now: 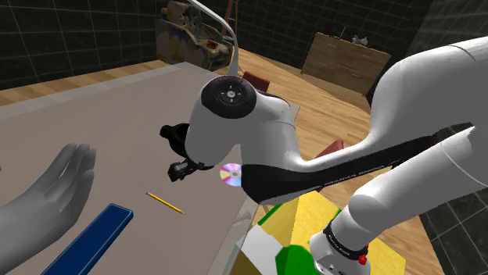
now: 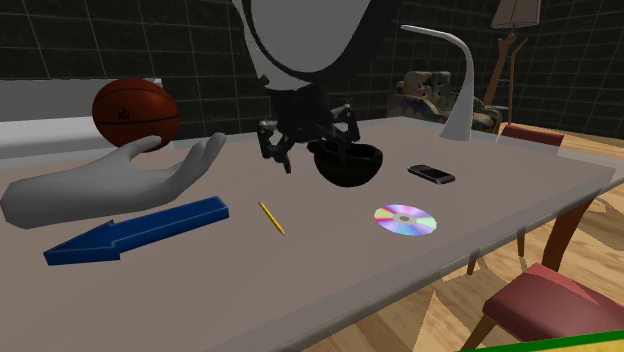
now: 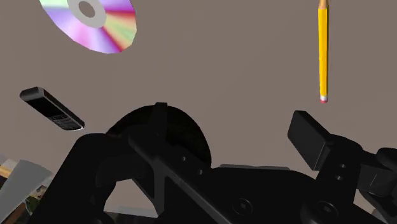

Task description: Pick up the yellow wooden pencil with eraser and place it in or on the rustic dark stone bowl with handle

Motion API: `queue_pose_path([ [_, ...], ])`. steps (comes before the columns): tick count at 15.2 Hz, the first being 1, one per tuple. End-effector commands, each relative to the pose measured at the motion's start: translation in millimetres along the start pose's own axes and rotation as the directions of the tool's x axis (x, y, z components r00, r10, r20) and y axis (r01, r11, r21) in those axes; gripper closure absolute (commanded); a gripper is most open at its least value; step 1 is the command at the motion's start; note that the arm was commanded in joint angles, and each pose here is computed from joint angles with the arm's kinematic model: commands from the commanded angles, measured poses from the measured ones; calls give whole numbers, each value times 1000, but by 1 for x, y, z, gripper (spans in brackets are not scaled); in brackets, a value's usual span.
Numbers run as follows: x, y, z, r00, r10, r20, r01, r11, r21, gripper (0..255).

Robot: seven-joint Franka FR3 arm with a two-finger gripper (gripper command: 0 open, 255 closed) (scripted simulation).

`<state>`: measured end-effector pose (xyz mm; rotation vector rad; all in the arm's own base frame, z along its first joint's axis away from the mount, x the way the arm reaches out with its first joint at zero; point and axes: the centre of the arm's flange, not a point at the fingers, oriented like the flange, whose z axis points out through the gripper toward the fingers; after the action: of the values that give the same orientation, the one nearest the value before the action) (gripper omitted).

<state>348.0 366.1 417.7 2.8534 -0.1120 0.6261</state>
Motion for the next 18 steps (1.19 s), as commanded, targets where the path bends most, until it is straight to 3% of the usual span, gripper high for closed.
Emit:
queue_pose_path([
  [1,-1,-26,7,999,-3,-39,2,1000,-10,0],
  [10,-10,-147,50,983,-36,-182,23,997,-77,0],
  [18,-3,-144,90,982,-36,-183,23,997,-77,0],
])
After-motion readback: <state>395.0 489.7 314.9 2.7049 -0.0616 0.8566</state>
